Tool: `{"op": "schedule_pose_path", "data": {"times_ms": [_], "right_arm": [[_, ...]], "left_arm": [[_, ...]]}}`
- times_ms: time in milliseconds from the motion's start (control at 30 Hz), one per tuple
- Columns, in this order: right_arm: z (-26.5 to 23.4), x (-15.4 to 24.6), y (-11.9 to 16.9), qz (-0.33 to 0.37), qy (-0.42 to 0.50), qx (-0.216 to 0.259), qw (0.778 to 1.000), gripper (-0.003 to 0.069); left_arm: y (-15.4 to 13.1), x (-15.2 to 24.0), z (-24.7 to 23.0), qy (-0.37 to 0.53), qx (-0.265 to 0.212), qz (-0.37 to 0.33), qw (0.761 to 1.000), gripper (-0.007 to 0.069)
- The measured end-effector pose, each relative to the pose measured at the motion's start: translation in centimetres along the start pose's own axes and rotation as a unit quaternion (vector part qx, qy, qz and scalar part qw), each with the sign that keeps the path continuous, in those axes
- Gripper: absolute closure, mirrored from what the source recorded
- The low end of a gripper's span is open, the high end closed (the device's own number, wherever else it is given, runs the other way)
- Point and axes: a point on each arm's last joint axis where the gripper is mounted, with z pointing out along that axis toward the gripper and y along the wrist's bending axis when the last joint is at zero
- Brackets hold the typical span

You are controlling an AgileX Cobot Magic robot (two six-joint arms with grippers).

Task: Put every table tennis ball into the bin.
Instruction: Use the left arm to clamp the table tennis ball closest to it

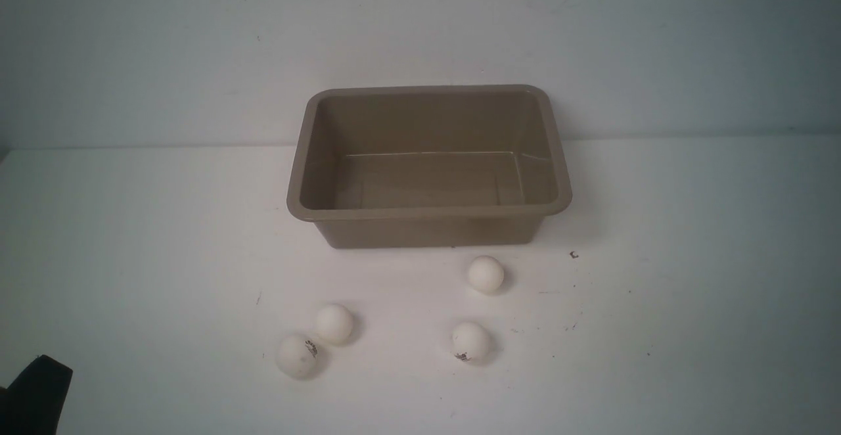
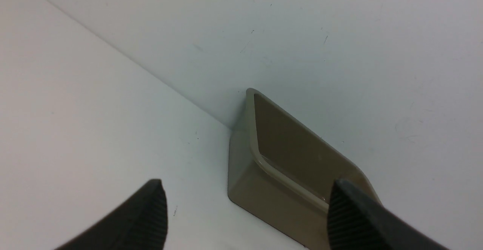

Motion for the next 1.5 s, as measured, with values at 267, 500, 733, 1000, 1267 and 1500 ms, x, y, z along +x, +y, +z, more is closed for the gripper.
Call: {"op": "schedule_pose_path", "data": {"times_ms": [267,500,733,1000,1267,1500], "right_arm": [[0.0,0.0,0.0,-0.001,0.0,0.0,1.0,0.0198],[0.0,0.2,0.1,-0.027,0.012,-0.005,1.0,0.0198],[0.0,0.3,0.5,-0.063,0.017,-0.034,0.997,0.0198],[-0.2,0.3,0.9,-0.101,0.024,-0.054,0.993,0.0198],[0.1,0.4,0.9,-0.102,0.039,-0.058,0.992,0.0198],[0.8,0.4,0.9,-0.089,0.059,-0.065,0.992,0.0198]], "left_arm": [[0.0,0.0,0.0,0.0,0.002,-0.017,1.0,0.0112],[-0.5,-0.1,-0.1,0.016,0.008,0.058,0.998,0.0112],[-5.0,-3.2,-1.7,0.019,0.072,0.221,0.972,0.0112],[-8.6,-5.6,-1.6,0.132,0.082,0.313,0.937,0.0112],[-9.8,-8.8,1.7,0.216,0.014,0.439,0.872,0.0112],[-9.0,-9.5,6.6,0.295,0.004,0.566,0.77,0.0112]]}}
